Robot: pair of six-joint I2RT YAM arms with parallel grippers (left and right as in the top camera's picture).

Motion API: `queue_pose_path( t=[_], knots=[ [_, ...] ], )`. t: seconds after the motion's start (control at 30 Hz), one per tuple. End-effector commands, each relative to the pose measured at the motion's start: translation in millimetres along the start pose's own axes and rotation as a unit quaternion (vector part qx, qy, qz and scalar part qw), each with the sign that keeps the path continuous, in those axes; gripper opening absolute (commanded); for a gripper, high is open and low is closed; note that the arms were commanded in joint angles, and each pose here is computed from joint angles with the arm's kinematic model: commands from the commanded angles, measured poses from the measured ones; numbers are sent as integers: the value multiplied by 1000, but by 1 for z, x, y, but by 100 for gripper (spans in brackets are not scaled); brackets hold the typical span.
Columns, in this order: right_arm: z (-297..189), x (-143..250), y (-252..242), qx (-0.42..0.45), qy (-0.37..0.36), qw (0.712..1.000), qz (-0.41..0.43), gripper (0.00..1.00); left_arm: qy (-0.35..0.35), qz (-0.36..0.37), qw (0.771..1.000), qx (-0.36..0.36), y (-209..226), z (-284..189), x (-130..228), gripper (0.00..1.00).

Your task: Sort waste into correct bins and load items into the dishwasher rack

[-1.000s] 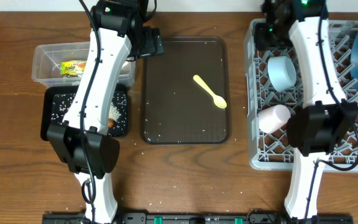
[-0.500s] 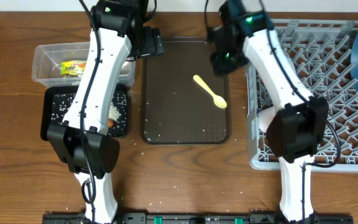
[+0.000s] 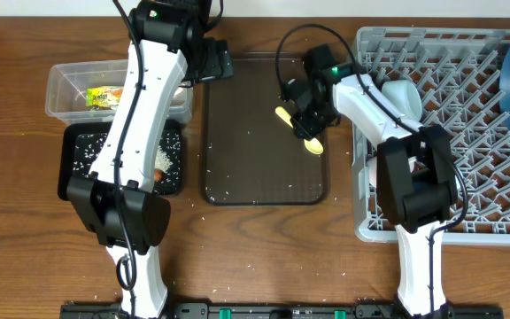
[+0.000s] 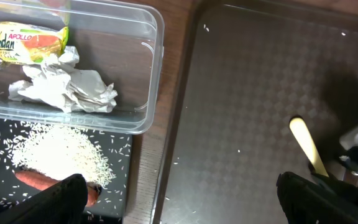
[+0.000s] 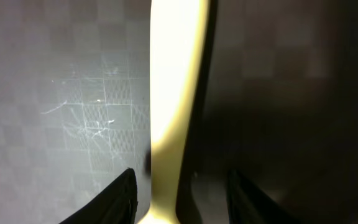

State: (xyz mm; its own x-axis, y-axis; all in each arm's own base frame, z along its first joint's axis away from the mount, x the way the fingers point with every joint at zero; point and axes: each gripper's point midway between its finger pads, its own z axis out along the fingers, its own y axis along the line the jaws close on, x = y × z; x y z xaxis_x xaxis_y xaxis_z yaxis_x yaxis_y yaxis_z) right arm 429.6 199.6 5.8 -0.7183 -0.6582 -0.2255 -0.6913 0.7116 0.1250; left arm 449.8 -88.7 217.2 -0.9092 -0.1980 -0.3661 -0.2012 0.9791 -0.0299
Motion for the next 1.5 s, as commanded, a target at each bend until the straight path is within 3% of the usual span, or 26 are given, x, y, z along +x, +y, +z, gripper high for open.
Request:
queue_pose_path(
  t=[0.0, 0.23, 0.4, 0.7, 0.9, 1.03, 1.23, 1.47],
  knots=[
    [4, -1, 13, -17, -15, 1000, -18, 41, -1, 5, 1000, -7, 4, 1, -2, 100],
    [21, 17, 20, -27, 7, 1000, -12, 23, -1, 5, 1000, -7, 3, 1, -2, 100],
    [22, 26, 22, -32, 22, 999, 13, 1, -1, 5, 1000, -7, 3, 1, -2, 100],
    [-5, 4, 27, -52, -11, 998, 27, 1, -1, 5, 1000, -7, 3, 1, -2, 100],
    [-87, -41, 20, -56, -96, 991, 74, 1, -1, 5, 1000, -7, 3, 1, -2, 99],
    [-142, -50, -2, -29, -147, 980, 129, 1, -1, 5, 1000, -7, 3, 1, -2, 100],
    [-196, -14, -77, 107, -164, 948, 252, 1, -1, 5, 1000, -7, 3, 1, -2, 100],
    [-187, 25, -120, 161, -125, 930, 305, 1, -1, 5, 1000, -7, 3, 1, -2, 100]
  ],
)
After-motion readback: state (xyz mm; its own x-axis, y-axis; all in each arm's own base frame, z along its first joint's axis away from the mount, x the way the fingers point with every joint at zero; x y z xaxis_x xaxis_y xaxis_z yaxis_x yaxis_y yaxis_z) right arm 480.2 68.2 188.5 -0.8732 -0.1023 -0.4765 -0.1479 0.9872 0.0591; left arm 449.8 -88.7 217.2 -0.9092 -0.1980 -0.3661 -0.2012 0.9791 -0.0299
